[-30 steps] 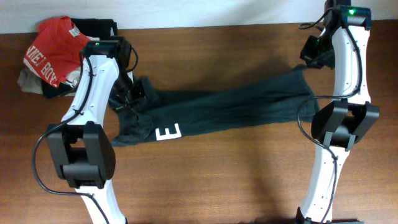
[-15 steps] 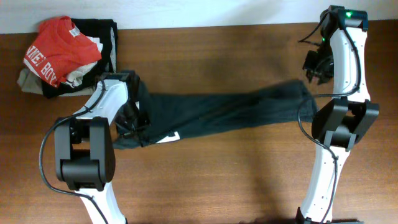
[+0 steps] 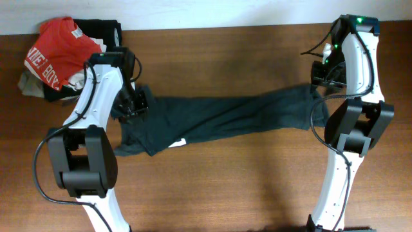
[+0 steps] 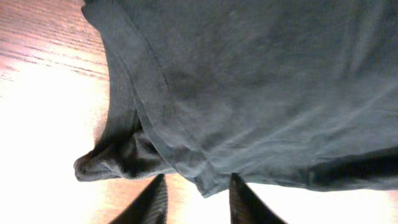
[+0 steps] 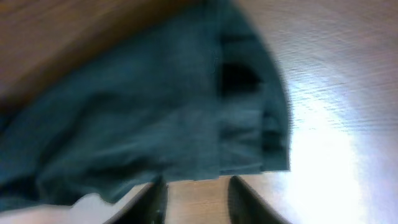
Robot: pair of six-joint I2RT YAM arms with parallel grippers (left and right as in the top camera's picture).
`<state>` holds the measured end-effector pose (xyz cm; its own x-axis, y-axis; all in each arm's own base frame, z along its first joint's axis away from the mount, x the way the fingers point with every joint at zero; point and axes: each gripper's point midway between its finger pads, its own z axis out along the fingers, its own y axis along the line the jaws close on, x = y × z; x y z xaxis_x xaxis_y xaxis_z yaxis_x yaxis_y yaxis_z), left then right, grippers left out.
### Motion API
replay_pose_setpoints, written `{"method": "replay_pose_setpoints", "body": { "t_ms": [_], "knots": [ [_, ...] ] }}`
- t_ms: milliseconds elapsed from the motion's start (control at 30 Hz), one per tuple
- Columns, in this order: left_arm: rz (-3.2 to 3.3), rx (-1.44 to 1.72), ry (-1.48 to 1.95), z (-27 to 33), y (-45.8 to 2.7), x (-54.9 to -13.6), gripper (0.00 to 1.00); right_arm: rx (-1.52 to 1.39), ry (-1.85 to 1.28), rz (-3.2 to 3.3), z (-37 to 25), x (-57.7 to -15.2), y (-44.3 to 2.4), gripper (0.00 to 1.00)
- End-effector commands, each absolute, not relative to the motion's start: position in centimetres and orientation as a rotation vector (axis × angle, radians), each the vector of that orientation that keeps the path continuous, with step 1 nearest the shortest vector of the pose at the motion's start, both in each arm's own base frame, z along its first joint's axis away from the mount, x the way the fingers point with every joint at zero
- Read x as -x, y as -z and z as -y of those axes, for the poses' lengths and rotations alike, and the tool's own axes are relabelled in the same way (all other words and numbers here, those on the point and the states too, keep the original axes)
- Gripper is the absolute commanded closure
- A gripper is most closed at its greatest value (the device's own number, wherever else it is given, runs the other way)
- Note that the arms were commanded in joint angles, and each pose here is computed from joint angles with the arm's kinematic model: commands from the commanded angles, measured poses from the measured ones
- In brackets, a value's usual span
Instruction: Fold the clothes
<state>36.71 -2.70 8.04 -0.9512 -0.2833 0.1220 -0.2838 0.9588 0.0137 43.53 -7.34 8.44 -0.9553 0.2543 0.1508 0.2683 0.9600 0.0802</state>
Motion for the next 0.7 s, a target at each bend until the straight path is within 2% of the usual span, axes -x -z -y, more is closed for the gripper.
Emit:
{"method": "replay_pose_setpoints", "body": {
  "t_ms": [0, 100, 233, 467, 533, 667],
  "knots": [
    [3.040, -0.351, 0.000, 4.5, -8.9, -37.1, 0.89, 0.315, 0.317, 3.022, 5.2, -44.1, -10.4, 0.96],
    [3.080, -0.288, -0.010, 6.3, -8.1, -37.6, 0.99, 0.286, 0.317, 2.998, 4.2, -43.8, -9.7, 0.93],
    [3.082, -0.268, -0.014, 6.8, -6.4, -37.4, 0.99, 0.238, 0.271, 2.972, 3.3, -43.4, -8.2, 0.95],
    [3.061, -0.290, -0.003, 5.9, -1.4, -35.7, 0.99, 0.238, 0.229, 2.944, 3.8, -43.0, -3.0, 0.94],
    [3.047, -0.319, 0.066, 4.3, -0.6, -35.1, 1.00, 0.250, 0.216, 2.920, 4.0, -42.3, -1.3, 0.96],
    [2.977, -0.493, 0.290, -0.6, -0.6, -33.6, 0.99, 0.378, -0.047, 2.886, 6.9, -41.3, -0.2, 0.96]
  ]
}}
